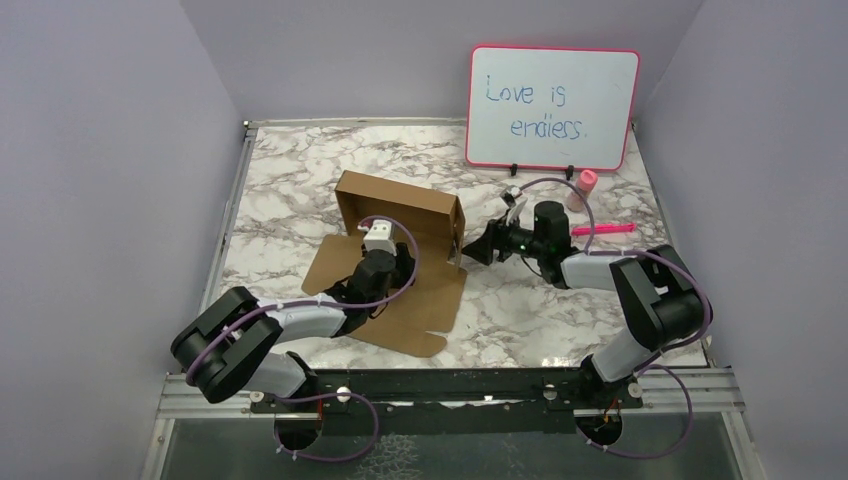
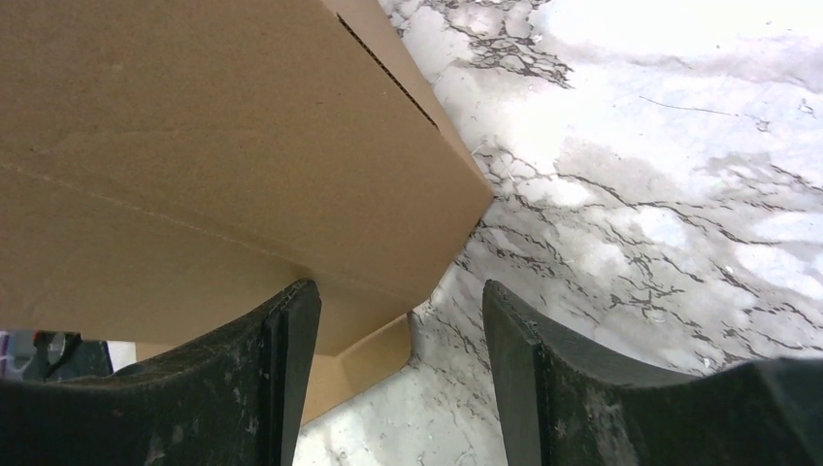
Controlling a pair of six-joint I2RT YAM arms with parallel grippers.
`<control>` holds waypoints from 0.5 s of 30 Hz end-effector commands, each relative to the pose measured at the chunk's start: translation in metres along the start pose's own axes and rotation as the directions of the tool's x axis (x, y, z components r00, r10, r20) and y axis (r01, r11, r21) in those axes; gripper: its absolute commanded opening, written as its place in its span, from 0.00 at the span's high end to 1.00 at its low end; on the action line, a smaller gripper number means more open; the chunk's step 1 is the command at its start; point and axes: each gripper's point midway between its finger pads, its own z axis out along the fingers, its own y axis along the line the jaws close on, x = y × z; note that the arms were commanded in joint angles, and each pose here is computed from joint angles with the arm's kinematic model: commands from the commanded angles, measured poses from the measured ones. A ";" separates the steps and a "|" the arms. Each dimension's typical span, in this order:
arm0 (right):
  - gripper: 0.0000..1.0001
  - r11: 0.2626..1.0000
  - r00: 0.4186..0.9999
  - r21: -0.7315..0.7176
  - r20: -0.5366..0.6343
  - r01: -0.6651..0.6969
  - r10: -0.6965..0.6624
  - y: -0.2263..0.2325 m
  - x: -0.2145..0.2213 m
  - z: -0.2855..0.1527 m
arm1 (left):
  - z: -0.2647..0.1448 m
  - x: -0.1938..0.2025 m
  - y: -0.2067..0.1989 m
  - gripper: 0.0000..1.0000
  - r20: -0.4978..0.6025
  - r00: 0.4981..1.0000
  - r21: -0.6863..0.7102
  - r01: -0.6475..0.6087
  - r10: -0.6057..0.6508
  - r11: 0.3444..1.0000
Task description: Fold the paper box
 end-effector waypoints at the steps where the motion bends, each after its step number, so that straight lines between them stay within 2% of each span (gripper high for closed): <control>1: 0.32 0.996 0.995 -0.020 0.042 0.091 -0.090 0.004 -0.013 0.009 | -0.001 0.013 0.015 0.47 -0.053 0.997 -0.010 0.063 -0.063 0.998; 15: 0.25 0.967 0.959 0.039 0.127 0.252 -0.255 0.013 -0.031 0.036 | -0.001 0.074 0.019 0.54 -0.262 0.958 -0.009 0.117 -0.115 0.993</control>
